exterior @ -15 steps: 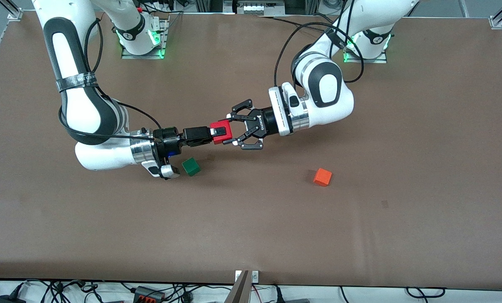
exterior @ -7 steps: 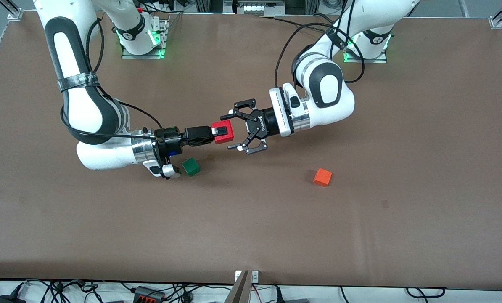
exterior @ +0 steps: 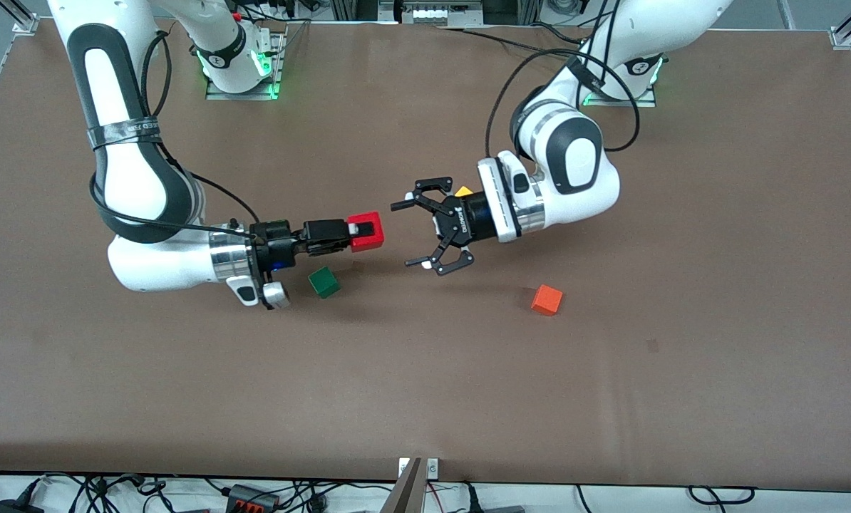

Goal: Pass red block to right arm, stack on blue
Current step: 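Open the left gripper and withdraw it while the right gripper pulls away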

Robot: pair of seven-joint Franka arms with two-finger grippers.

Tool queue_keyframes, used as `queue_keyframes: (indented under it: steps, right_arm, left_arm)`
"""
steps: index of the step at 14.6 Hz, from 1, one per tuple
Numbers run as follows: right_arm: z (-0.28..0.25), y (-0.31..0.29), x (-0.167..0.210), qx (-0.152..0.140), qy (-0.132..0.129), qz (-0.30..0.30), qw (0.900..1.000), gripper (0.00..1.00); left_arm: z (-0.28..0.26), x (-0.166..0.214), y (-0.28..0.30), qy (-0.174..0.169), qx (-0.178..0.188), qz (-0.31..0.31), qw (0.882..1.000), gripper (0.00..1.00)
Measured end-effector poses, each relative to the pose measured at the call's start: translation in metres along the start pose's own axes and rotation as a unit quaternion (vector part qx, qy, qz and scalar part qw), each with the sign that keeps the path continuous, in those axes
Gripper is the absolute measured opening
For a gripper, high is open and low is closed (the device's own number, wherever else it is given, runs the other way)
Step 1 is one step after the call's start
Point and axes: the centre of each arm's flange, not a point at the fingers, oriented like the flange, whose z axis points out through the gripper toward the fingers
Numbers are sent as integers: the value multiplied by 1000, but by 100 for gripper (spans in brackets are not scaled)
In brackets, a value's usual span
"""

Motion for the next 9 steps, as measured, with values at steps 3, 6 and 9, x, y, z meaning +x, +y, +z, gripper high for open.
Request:
queue_keyframes:
  steps: [3,6,9]
  right_arm:
    - [-50,30,0,-69,2,6,998,56]
    - [-92,59,-5,-159,-10,12,987,56]
    - [-121,86,-13,-282,-39,20,959,56]
  left_arm:
    - [-37,-3,-25,1,-41,14,999,100]
    - [-81,8,-51,-27,-104,-3,994,100]
    - [-137,30,-80,-81,-163,-20,983,100]
